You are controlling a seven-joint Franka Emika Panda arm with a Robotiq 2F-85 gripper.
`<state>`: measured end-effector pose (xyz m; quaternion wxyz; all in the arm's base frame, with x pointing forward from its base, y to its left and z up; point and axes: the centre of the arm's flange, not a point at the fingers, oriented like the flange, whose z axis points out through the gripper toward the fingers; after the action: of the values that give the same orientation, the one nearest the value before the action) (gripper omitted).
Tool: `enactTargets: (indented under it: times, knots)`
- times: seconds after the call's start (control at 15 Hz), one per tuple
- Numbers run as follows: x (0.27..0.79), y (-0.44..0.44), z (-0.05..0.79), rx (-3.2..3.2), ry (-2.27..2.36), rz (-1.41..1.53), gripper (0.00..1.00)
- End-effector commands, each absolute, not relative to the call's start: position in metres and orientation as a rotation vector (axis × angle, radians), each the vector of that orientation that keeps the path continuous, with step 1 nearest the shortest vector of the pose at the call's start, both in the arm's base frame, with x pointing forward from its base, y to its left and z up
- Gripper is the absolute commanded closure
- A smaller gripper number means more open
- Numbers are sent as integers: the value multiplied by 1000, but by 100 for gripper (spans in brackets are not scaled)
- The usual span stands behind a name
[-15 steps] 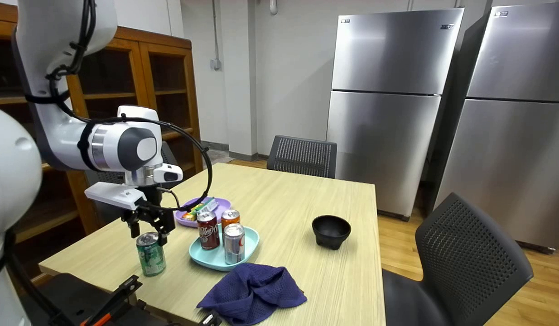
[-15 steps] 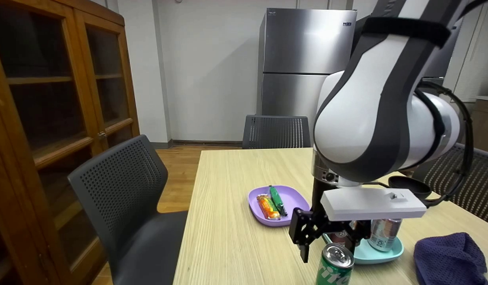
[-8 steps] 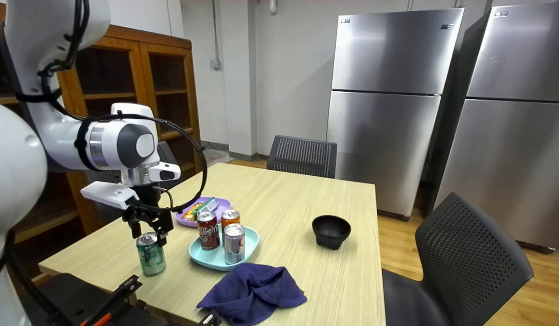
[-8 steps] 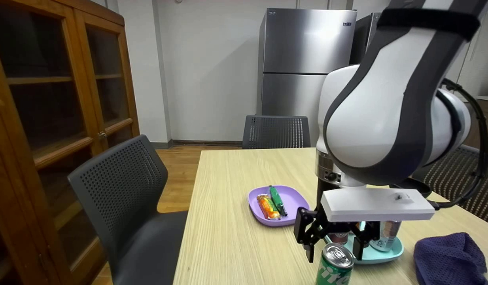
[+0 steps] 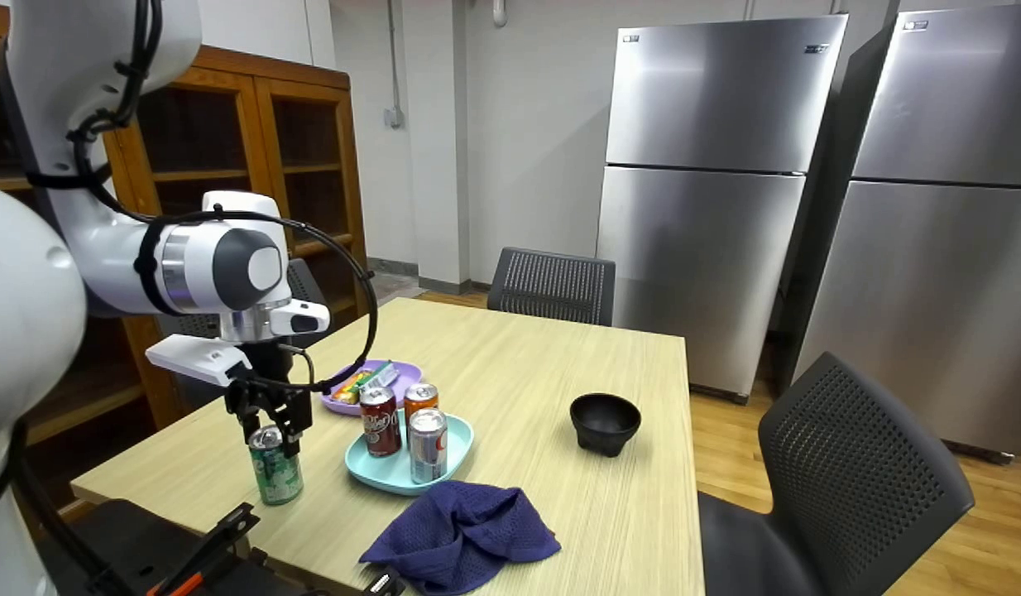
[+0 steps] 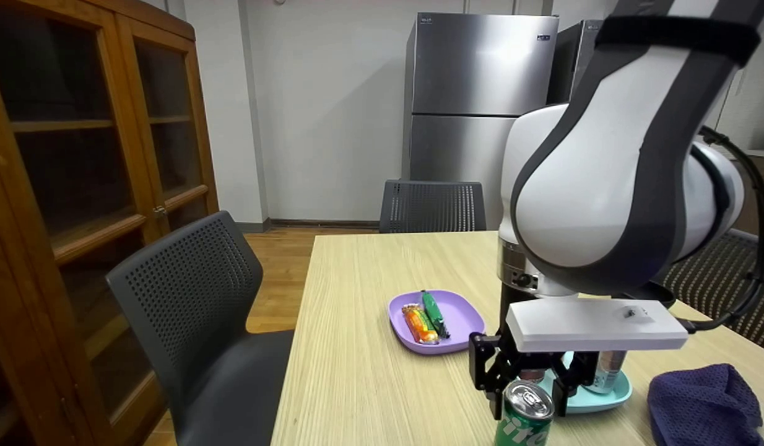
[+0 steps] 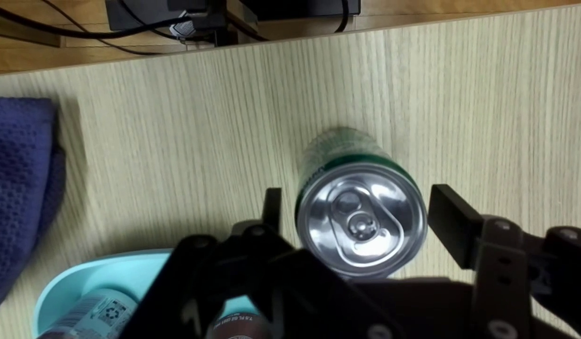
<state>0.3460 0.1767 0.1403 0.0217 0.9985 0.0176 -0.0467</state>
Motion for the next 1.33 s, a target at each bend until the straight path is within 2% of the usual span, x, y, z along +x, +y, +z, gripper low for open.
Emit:
enactTargets:
  times: [0.0, 0.13, 0.87, 1.27]
  knots:
    - [342, 174, 147, 3080, 52, -136, 51]
    - [343, 174, 147, 3082, 51, -135, 62]
    - [332, 154, 199, 3071, -21, -3, 62]
    - [347, 122, 210, 3061, -157, 6, 62]
